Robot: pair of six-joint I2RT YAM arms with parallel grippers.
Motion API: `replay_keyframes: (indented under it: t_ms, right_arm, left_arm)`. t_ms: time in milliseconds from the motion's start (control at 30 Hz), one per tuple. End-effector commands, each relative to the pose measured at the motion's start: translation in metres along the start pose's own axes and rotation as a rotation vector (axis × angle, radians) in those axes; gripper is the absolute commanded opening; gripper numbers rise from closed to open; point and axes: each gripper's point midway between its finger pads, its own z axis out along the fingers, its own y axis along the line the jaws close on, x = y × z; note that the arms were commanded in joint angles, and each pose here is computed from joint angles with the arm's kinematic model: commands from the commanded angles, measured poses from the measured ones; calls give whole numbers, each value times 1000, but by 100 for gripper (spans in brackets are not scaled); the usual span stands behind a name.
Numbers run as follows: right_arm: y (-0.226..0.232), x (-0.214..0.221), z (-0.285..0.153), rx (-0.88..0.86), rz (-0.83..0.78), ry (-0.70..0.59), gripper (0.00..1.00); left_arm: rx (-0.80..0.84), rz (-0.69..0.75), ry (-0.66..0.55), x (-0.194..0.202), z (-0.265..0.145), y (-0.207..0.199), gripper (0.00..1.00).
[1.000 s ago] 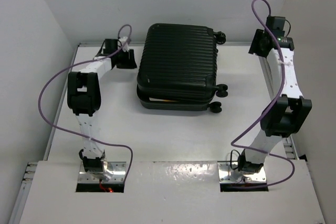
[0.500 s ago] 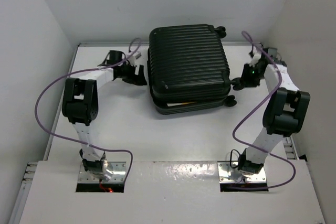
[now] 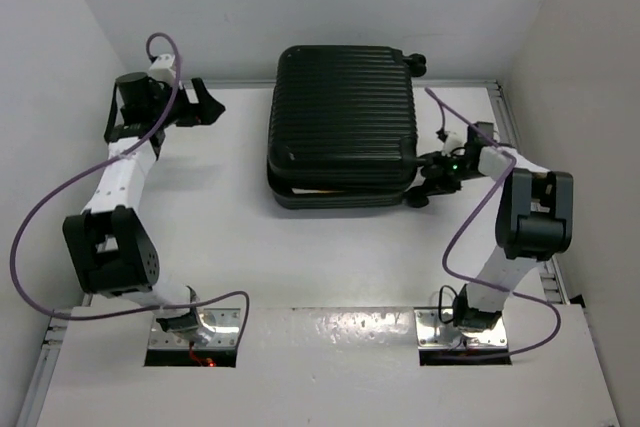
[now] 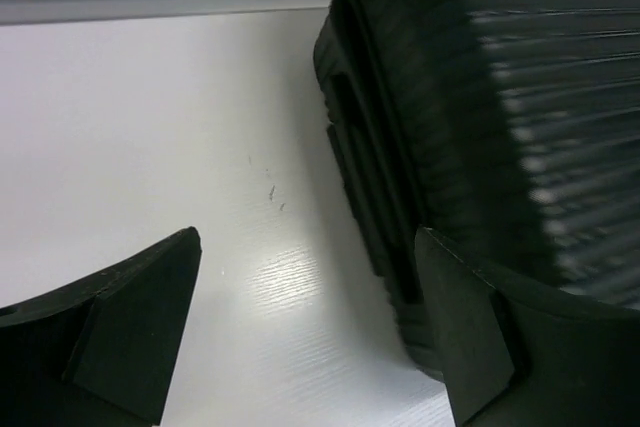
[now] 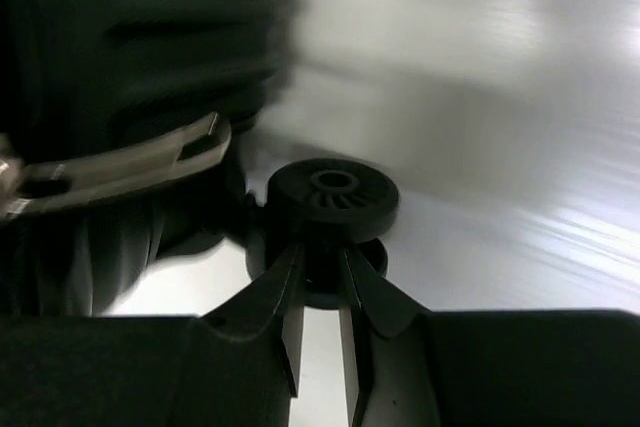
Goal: Pack the luggage
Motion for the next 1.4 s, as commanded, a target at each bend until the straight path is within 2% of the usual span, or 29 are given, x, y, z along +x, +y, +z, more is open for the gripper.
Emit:
replay_keyframes:
  t_ms: [0,33,100,133,200,267,300,367,400,500,533,567,600,667,700,767,800,867,900,933,1000,1067,1167,1200,1233,1267,1300,1333,1367]
  right_arm:
    - [91,41,26,-283,-121,97,20]
    - [118,46,29,-331,-184,105,18]
    - [137,50,35,-363,-225,100,18]
    - [165,52,37,-399,-255,97,18]
    - [202,56,40,-460,-336,76,18]
    - [236,39,29,-522,-411,-34,18]
    - [258,41,20,-558,-486,-64,18]
    - [296,35,2,-620,-681,-213,20]
    - [303,31,-12,-625,-705,-273,21]
    - [312,-13,-49,-578,-760,-468,34]
    - [306,-24,-54,-532,-743,-493,41]
    - [281,-56,-67,-429,-678,-572,54]
    - [276,-75,-78,-392,-658,-614,62]
    - [234,-114,-95,-246,-601,-655,74]
    - [223,-124,-94,-213,-630,-665,74]
    - [166,-148,-101,-101,-590,-672,79]
    - [137,-147,-80,-100,-581,-596,81]
    - [127,-175,-97,-84,-608,-605,81]
    - [97,-178,-73,-85,-613,-546,82]
    - [102,-194,-88,-87,-636,-537,82]
    - [73,-202,-68,-82,-631,-470,82]
    - [53,-209,-57,-77,-589,-461,82]
    - [13,-242,-41,-1,-373,-498,69]
    - [2,-252,-40,-6,-309,-531,59]
    - [-10,-250,-19,-51,-117,-512,54]
    - [-13,-265,-21,-59,-94,-558,51]
    - [-14,-273,-17,-73,-76,-589,42]
    - [-18,-275,-1,-106,22,-580,38]
    - [-17,-284,-1,-120,24,-606,36]
  left_arm:
    - [19,11,-36,-11,-29,-5,93]
    - [40,13,-36,-11,-36,-13,93]
    - [74,3,4,-1,-49,-15,94]
    - [84,1,20,3,-52,-19,94]
    - [50,-15,23,4,-69,-13,94]
    - [-22,-20,11,0,-79,-1,94]
    - [-63,-36,-12,-6,-87,4,94]
    - [-187,-86,-15,-2,-99,30,94]
    - [-224,-85,-27,-5,-104,37,94]
    - [-378,-97,-16,5,-109,64,94]
    - [-412,-103,-8,8,-112,70,94]
    - [-428,-108,0,11,-111,74,94]
    - [-429,-104,10,13,-109,76,94]
    - [-429,-103,9,9,-106,79,94]
    - [-419,-115,29,15,-101,81,94]
    - [-400,-104,31,9,-92,78,94]
    - [-389,-107,51,14,-83,78,94]
    - [-373,-103,60,13,-78,80,94]
    - [-363,-94,57,9,-74,76,94]
    - [-347,-89,68,10,-69,78,94]
    - [-339,-81,63,7,-68,74,94]
    - [-349,-80,63,7,-68,76,94]
    - [-364,-108,62,14,-66,79,94]
    - [-365,-107,53,13,-66,76,94]
    - [-366,-118,51,13,-66,76,94]
    - [-365,-112,41,10,-65,76,94]
    - [-366,-117,50,15,-64,77,94]
    - [-354,-112,40,12,-63,75,94]
    - [-354,-112,40,12,-63,75,94]
